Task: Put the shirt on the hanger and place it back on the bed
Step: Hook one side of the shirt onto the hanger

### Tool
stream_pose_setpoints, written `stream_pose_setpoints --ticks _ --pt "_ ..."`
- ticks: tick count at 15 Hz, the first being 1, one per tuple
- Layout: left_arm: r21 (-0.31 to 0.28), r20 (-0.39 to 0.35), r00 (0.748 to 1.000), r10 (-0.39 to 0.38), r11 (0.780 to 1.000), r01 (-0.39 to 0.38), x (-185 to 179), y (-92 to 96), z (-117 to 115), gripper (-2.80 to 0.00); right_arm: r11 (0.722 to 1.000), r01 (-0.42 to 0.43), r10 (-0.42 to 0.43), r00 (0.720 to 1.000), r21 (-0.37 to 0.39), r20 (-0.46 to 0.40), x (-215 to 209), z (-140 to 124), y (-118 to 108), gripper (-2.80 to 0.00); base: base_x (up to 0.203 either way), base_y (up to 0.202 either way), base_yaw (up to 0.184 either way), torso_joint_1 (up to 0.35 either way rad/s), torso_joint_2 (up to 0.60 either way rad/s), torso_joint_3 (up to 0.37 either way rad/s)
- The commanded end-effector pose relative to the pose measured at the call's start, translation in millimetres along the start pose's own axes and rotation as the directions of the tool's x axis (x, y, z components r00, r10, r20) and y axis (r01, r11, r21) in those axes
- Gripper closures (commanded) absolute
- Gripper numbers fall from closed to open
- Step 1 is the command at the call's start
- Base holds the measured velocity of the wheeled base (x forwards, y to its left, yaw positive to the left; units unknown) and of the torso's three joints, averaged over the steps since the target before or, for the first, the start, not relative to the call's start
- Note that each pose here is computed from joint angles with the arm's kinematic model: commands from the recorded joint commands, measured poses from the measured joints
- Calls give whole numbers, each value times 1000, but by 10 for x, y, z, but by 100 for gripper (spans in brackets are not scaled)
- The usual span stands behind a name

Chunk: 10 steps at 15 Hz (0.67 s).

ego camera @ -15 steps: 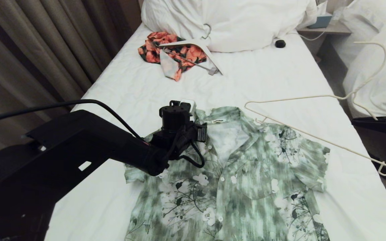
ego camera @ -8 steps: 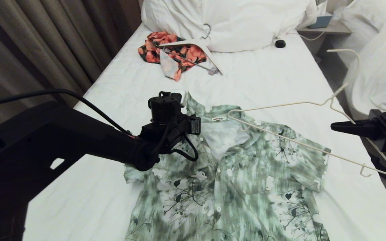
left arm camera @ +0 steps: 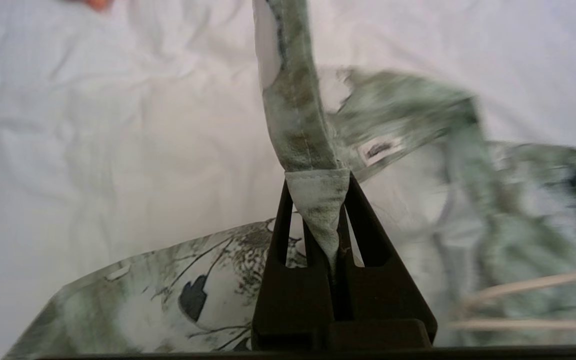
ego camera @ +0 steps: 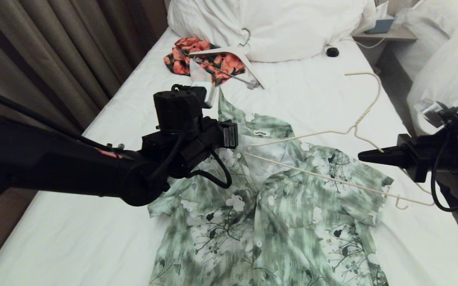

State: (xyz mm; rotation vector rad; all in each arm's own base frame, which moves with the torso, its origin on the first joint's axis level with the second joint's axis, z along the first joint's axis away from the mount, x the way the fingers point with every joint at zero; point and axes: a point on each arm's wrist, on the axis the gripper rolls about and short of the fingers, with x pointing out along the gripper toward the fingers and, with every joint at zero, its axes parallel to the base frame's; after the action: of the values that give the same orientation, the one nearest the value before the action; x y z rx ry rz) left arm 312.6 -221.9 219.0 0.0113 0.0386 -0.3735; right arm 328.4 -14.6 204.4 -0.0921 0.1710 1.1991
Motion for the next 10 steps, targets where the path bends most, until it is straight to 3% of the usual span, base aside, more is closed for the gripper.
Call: stream_pose_setpoints --ticks 1,6,10 --pt "-8 40 999 -27 1000 27 -169 -99 184 0 999 -51 51 999 -1 -5 203 -8 -45 0 0 0 0 0 0 0" --pt "5 55 992 -117 993 117 -345 -594 306 0 993 -115 115 993 -33 -7 587 134 -137 0 0 0 0 0 0 0" --pt "13 48 981 -189 982 189 -338 -930 388 0 983 -166 166 986 -73 3 769 216 -39 0 0 0 0 0 0 0"
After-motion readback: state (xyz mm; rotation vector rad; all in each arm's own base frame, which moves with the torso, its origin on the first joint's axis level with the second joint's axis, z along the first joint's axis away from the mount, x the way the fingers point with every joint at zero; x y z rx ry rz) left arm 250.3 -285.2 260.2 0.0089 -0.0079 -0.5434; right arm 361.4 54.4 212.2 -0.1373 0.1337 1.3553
